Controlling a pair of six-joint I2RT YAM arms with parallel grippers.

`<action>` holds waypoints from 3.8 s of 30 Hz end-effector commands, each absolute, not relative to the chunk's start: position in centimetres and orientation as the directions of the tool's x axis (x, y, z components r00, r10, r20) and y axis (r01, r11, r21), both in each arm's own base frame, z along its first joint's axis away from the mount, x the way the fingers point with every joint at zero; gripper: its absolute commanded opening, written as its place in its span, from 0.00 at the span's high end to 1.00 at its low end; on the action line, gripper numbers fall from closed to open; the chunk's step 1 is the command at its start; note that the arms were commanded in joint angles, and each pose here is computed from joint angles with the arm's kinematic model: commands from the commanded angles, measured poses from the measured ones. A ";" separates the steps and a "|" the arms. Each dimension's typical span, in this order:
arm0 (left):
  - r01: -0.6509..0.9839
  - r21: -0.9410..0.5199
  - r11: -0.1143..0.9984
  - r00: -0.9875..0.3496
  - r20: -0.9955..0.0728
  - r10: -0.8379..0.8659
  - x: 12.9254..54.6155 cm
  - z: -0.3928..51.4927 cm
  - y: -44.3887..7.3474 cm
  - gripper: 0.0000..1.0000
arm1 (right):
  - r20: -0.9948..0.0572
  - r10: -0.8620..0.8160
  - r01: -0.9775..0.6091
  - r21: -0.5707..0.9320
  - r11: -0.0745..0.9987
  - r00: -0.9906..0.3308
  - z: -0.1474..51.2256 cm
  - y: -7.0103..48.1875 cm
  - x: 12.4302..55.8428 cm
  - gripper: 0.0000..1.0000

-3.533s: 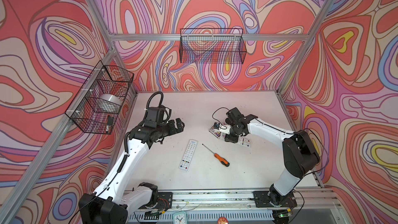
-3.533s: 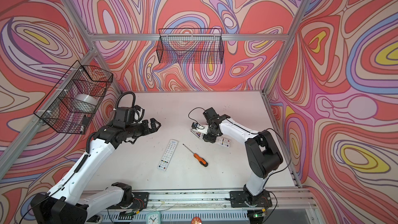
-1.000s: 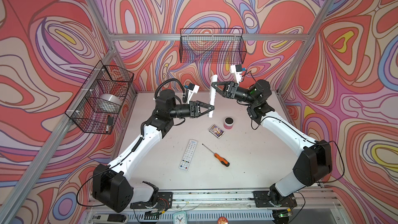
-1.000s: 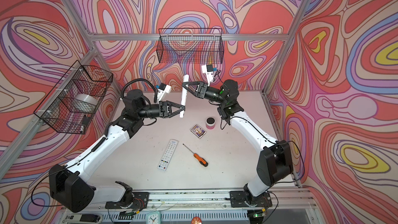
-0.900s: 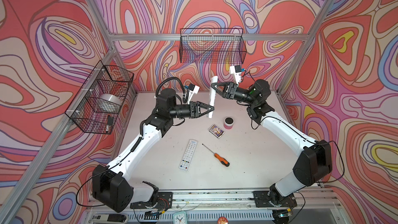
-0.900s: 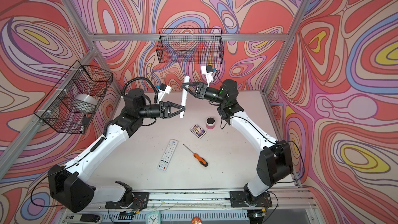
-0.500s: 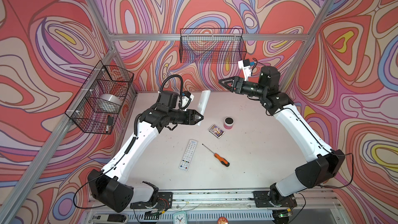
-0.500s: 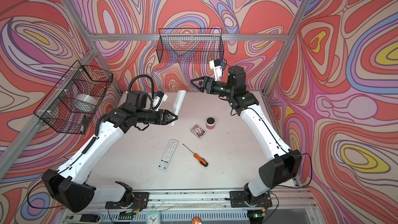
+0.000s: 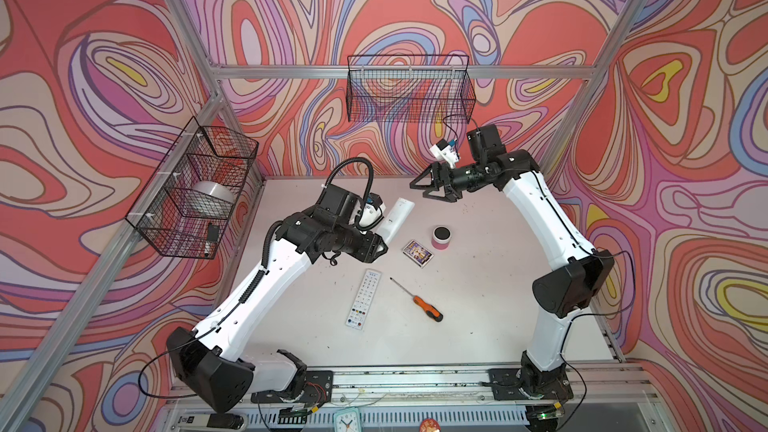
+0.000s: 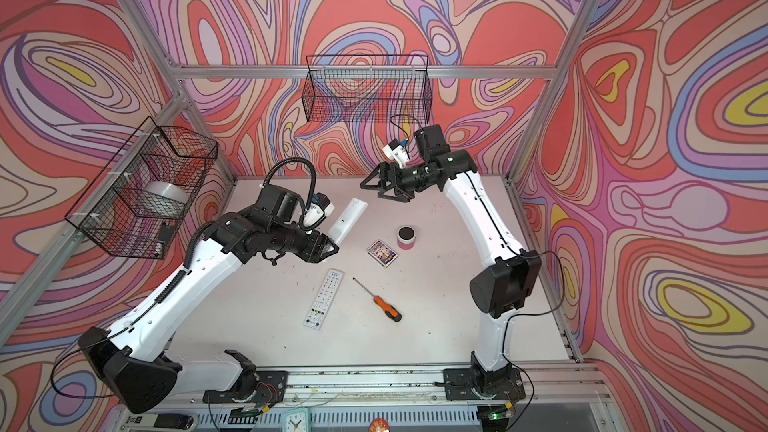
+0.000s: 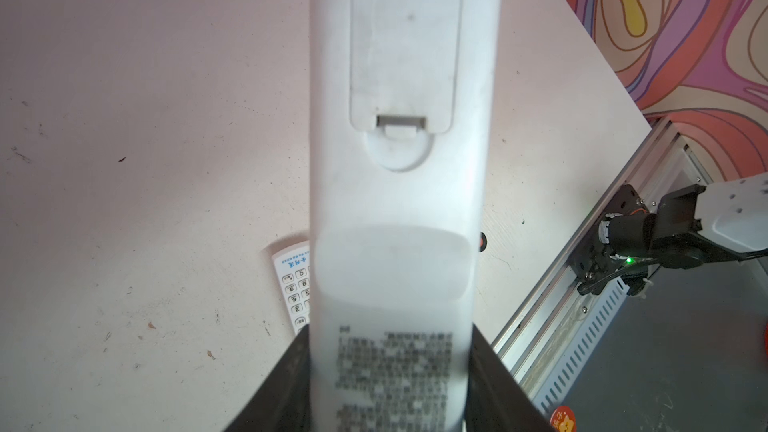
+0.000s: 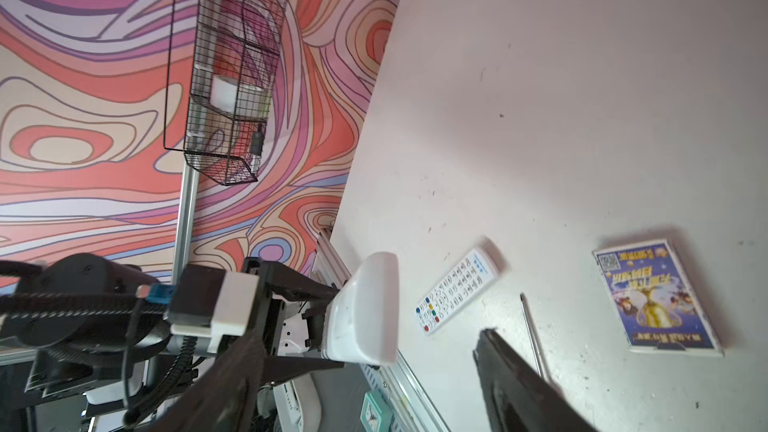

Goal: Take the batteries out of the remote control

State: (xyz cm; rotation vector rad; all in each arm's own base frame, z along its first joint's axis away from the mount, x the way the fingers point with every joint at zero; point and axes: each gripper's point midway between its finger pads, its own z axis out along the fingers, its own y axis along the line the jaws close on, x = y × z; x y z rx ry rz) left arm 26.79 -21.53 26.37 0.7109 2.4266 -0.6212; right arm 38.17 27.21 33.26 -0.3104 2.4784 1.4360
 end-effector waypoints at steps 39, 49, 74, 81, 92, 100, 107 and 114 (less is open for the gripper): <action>0.639 -0.216 0.738 -0.670 -0.627 0.397 26.2 28.6 -23.2 0.60 | -0.307 -0.100 -0.323 0.908 0.266 -0.946 34.9 31.3 33.6 0.33; 0.659 -0.167 0.733 -0.657 -0.602 0.453 25.9 27.9 -23.8 0.60 | -0.293 -0.110 -0.312 0.912 0.266 -0.950 34.8 31.2 33.1 0.48; 0.526 -0.416 0.741 -0.735 -0.661 0.150 27.2 31.6 -23.4 0.11 | -0.324 0.089 -0.284 0.909 0.305 -0.942 35.6 29.8 35.6 0.79; 0.246 -0.869 0.431 -0.807 -0.429 -0.405 32.0 35.4 -19.6 0.07 | -0.335 0.259 -0.279 0.933 0.229 -0.906 37.8 27.5 38.1 0.79; 0.187 -0.982 0.039 -0.851 -0.182 -0.492 35.7 37.3 -21.7 0.14 | -0.333 0.364 -0.306 0.943 0.132 -0.870 40.4 27.3 39.6 0.79; 0.180 -0.984 0.011 -0.878 -0.166 -0.450 36.1 37.0 -23.4 0.33 | -0.328 0.389 -0.294 0.945 0.146 -0.861 39.9 27.6 39.9 0.79; 0.166 -0.986 -0.011 -0.889 -0.145 -0.435 36.4 36.6 -23.9 0.47 | -0.332 0.424 -0.280 0.942 0.182 -0.843 39.7 27.2 40.2 0.80; 0.160 -0.987 -0.013 -0.889 -0.138 -0.436 36.4 36.1 -23.9 0.64 | -0.337 0.428 -0.261 0.938 0.228 -0.839 38.9 26.9 40.1 0.79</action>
